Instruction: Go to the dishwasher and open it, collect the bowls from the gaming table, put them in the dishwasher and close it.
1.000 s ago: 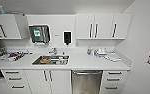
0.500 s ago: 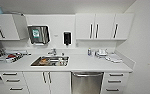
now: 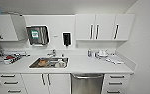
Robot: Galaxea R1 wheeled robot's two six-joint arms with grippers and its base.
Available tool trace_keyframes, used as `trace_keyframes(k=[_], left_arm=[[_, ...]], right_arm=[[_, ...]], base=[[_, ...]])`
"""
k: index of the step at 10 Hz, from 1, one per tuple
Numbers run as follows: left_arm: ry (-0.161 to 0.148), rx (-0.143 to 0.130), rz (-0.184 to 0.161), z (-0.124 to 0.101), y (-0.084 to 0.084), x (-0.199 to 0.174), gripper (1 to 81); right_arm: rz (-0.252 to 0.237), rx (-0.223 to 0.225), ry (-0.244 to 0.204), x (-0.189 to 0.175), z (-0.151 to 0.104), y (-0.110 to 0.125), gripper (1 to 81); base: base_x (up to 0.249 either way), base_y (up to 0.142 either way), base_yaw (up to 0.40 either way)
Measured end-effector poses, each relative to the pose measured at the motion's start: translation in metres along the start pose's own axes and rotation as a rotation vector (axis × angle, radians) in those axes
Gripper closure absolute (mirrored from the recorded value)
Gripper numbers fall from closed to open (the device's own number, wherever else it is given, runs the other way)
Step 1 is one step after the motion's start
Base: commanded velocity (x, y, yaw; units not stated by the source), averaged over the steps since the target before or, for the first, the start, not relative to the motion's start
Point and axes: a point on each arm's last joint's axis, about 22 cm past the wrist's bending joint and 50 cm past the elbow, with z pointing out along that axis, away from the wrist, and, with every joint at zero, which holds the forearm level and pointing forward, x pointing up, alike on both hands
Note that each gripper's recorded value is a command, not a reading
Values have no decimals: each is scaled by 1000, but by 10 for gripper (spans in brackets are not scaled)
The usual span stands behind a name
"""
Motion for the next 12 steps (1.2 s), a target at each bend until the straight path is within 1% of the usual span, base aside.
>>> trace_keyframes(k=[3,7,10,12], left_arm=[[-7,1,-2,-1,0,-5,10],[-7,1,-2,-1,-1,-5,10],[-10,0,-3,-1,0,-8,10],[-4,3,-1,-1,-2,-2,10]], right_arm=[[1,0,-4,-3,0,0,10],[1,0,-5,-3,0,0,10],[2,-5,-10,-7,-1,3,10],[-1,-5,0,2,0,2,10]], base=[[84,0,0],[83,0,0],[83,70,0],[83,70,0]])
